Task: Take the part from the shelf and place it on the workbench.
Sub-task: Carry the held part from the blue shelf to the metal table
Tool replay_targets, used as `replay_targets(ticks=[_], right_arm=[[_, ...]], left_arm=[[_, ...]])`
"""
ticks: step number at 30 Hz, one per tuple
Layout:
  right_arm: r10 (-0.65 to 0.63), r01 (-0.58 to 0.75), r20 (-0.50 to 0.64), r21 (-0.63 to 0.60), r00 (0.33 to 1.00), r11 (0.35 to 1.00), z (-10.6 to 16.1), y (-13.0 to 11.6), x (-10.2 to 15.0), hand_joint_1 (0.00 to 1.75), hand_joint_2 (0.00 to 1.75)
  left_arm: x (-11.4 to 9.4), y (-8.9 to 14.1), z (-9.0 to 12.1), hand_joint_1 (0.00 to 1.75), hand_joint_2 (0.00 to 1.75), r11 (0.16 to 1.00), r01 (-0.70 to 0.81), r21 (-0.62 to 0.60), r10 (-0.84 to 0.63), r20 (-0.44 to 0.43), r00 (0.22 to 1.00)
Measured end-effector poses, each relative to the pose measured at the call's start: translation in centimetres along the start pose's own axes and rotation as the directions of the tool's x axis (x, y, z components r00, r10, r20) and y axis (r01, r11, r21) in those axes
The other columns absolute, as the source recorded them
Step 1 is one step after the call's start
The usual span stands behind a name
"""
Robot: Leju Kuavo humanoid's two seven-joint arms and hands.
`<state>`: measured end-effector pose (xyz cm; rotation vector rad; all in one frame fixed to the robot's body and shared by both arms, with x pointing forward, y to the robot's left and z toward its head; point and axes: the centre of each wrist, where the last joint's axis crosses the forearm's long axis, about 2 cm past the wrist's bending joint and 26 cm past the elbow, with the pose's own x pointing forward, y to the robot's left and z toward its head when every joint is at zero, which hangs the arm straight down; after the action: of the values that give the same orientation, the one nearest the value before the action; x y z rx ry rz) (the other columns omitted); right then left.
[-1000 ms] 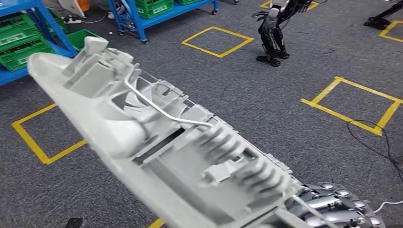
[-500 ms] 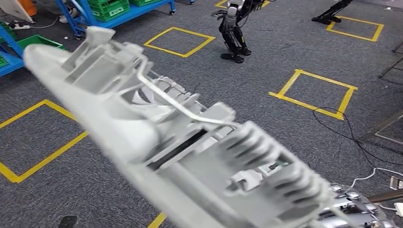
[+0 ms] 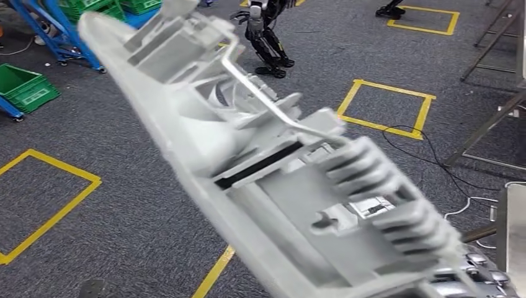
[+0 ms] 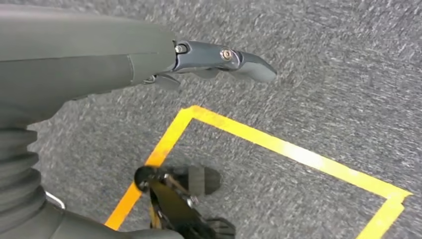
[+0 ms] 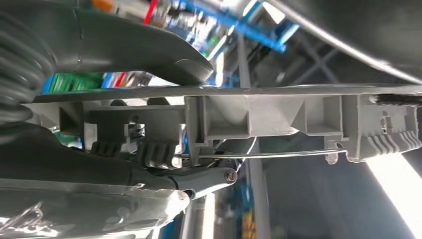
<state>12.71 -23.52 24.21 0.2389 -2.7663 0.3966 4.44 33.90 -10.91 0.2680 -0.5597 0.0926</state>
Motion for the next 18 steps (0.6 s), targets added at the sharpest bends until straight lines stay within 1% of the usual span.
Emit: replay_targets(ticks=[4,6,10,13,18], right_arm=[[0.037,-0.037,0.003,-0.032,0.999,0.999,0.4,0.9,0.6,1.75,1.75],[0.047,-0.047,0.002,-0.028,0.999,0.998,0.8,1.4,0.9,1.75,1.75],[0.013,-0.013,-0.018,0.004,1.000,1.000,1.3,2.1,1.0,1.75,1.75],[-0.020,0.021,-0.034,0.023,0.999,1.000,1.5,2.1,0.9,1.75,1.75],[-0.041,0.044,-0.060,0.042,0.997,0.998,1.9,2.2,0.8,1.75,1.75]], left_arm=[[-0.2,0.3,0.0,0.00,1.75,1.000,0.002,0.009,-0.002,-0.018,1.000],[-0.2,0.4,0.0,0.00,1.75,1.000,0.001,0.010,-0.001,-0.024,1.000],[0.0,0.4,-0.1,0.00,1.75,1.000,-0.002,0.003,0.002,-0.021,1.000],[0.1,0.2,-0.1,0.00,1.75,1.000,-0.004,-0.003,0.004,-0.020,1.000],[-0.2,-0.1,0.1,0.00,1.75,1.000,-0.005,-0.008,0.005,-0.025,1.000]])
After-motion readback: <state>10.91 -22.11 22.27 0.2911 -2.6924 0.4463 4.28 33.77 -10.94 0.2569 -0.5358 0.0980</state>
